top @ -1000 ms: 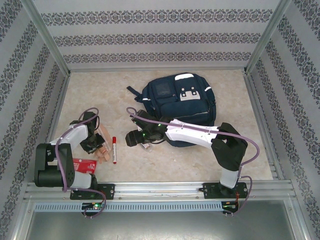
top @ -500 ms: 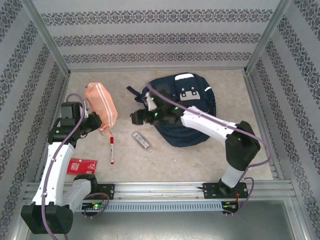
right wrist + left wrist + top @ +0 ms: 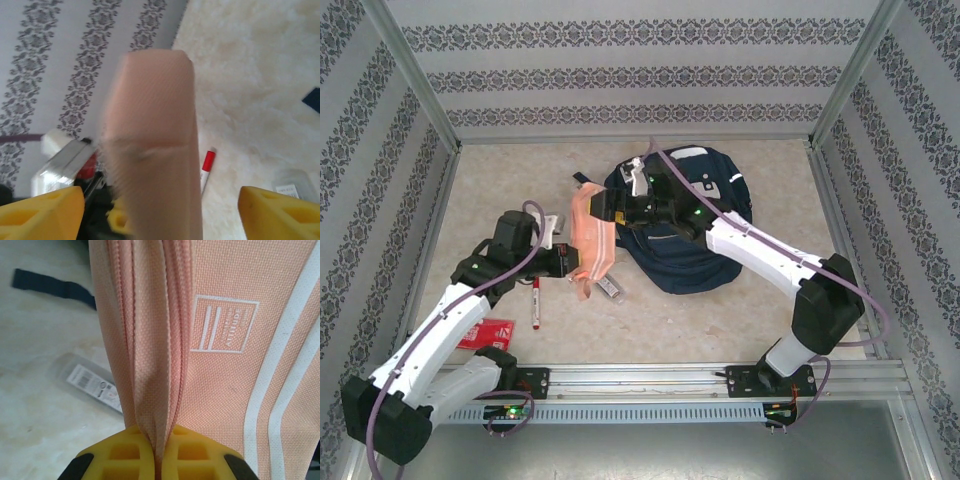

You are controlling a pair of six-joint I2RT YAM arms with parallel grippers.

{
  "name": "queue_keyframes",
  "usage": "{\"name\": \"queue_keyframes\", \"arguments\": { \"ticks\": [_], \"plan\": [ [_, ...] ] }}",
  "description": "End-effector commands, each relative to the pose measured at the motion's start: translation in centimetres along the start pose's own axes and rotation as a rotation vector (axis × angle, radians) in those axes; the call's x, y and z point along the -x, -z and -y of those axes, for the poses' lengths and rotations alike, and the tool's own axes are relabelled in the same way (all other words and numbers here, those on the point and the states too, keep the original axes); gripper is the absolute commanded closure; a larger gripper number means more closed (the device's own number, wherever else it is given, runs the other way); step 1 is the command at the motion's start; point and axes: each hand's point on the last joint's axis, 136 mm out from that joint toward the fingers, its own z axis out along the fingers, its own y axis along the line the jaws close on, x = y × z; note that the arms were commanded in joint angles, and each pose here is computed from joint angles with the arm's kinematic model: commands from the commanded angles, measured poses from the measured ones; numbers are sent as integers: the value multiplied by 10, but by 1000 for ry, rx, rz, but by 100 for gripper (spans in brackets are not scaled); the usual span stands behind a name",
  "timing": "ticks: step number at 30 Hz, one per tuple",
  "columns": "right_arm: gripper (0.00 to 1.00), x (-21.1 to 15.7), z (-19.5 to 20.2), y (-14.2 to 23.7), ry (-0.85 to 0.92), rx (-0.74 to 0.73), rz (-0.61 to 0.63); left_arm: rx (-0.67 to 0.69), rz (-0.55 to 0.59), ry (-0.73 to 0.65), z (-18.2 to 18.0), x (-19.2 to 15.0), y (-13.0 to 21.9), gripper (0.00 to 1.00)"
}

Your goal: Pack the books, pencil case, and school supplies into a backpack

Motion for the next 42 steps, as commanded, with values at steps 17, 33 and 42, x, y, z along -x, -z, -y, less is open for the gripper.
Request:
{"name": "queue_keyframes", "arguments": {
  "ticks": [17,33,42],
  "plan": [
    [100,38,135,191,-338,-307,387,-117,40,-546,70,29,-47,36],
    [100,-1,203,350,-435,-723,951,41,-227,-1269,95,29,-187,14],
    [100,10,200,347,-420,-688,959,267,-342,-1249,56,44,-238,18]
  ]
}}
